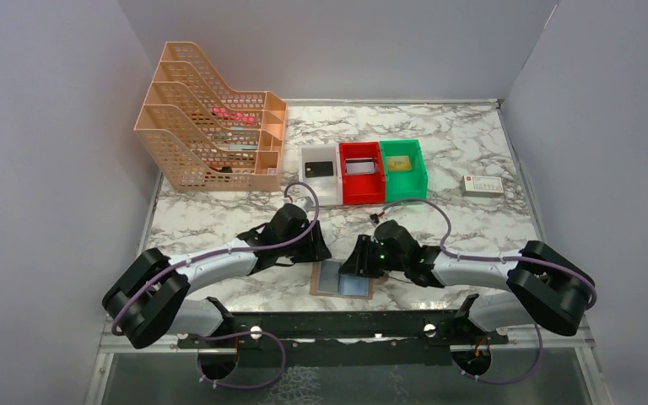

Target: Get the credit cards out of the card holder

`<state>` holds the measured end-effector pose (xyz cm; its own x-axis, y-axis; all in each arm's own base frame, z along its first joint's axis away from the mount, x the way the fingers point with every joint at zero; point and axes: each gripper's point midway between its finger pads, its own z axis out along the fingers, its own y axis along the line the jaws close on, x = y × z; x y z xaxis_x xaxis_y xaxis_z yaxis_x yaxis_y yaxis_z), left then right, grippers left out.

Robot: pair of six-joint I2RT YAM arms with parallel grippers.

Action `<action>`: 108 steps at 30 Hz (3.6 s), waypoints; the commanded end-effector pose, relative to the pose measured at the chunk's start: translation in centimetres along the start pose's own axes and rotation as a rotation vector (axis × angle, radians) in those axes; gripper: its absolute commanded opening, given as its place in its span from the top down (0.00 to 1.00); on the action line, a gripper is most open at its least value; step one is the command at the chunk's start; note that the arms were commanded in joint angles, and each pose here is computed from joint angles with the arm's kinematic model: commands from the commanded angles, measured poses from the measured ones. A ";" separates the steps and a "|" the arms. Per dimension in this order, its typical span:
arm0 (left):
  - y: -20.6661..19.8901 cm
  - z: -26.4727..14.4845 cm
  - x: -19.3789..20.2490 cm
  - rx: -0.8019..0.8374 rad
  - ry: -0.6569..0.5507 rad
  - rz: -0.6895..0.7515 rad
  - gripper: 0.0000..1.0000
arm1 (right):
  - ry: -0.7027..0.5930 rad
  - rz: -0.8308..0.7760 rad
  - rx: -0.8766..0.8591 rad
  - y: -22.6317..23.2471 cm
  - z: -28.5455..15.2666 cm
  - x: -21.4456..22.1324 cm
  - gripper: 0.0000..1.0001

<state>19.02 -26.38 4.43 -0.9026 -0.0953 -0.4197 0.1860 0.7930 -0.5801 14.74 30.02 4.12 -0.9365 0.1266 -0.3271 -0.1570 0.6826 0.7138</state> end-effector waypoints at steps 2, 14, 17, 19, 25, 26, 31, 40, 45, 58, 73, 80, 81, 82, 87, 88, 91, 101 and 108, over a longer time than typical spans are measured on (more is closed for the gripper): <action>0.1 -1.5 0.2 0.000 -0.016 0.051 0.48 | -0.048 -0.007 0.043 -0.3 0.0 -1.0 0.60; 1.9 -4.2 -2.3 -0.128 -0.180 -0.006 0.48 | -0.052 -0.249 0.298 0.0 0.6 -2.8 0.63; 2.8 -5.2 -2.9 -0.173 -0.236 -0.039 0.48 | -0.065 -0.269 0.417 -0.7 0.4 -2.8 0.62; 3.4 -5.9 -3.2 -0.200 -0.269 -0.064 0.47 | -0.079 -0.271 0.463 -0.7 0.5 -2.6 0.58; 4.2 -7.5 -3.8 -0.218 -0.355 -0.119 0.47 | -0.066 -0.301 0.539 -0.7 1.2 -1.2 0.53; 4.3 -7.7 -3.8 -0.218 -0.364 -0.123 0.46 | -0.057 -0.313 0.527 -0.4 1.5 -1.0 0.53; 4.3 -8.3 -4.0 -0.211 -0.388 -0.129 0.46 | -0.055 -0.342 0.558 0.2 2.1 -0.7 0.52; 4.6 -8.6 -4.0 -0.218 -0.395 -0.130 0.45 | -0.014 -0.374 0.647 -0.9 2.8 0.7 0.53; 4.5 -8.5 -4.0 -0.217 -0.392 -0.124 0.45 | -0.019 -0.379 0.670 -1.2 3.1 0.8 0.68; 3.8 -7.9 -3.7 -0.185 -0.360 -0.100 0.45 | -0.046 -0.368 0.601 0.1 3.2 0.4 0.92; -3.3 -5.7 -2.1 0.187 -0.202 0.024 0.41 | -0.079 -0.157 0.054 4.8 1.5 -1.5 0.96; -5.2 -4.6 -0.6 0.304 -0.103 0.047 0.40 | -0.097 -0.090 0.016 3.8 0.9 -1.6 0.96; -5.3 -4.4 -0.4 0.314 -0.087 0.045 0.40 | -0.096 -0.087 0.018 3.6 0.9 -1.5 0.96; -5.4 -4.2 -0.1 0.327 -0.070 0.040 0.40 | -0.095 -0.081 0.022 3.4 1.0 -1.5 0.96; -5.8 -3.1 1.6 0.379 0.025 0.003 0.40 | -0.092 -0.067 0.030 2.8 1.0 -1.4 0.96; -5.8 -2.8 1.9 0.378 0.041 -0.006 0.40 | -0.092 -0.067 0.031 2.7 1.0 -1.3 0.96; -5.6 -2.0 2.1 0.359 0.065 -0.028 0.40 | -0.096 -0.063 0.031 2.6 0.8 -1.4 0.96; -7.4 -0.7 1.3 0.403 0.040 -0.057 0.40 | -0.140 -0.034 0.084 1.1 -0.5 -1.7 0.70; -9.7 0.5 0.6 0.443 0.046 -0.024 0.40 | -0.222 -0.006 0.333 -3.3 -3.8 -2.7 0.64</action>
<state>15.77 -31.74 6.41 -0.9456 -0.0769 -0.3161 0.2255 0.5455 -0.8072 15.87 27.60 4.35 -0.8786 0.1920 -0.4373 -0.0991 0.8224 0.5602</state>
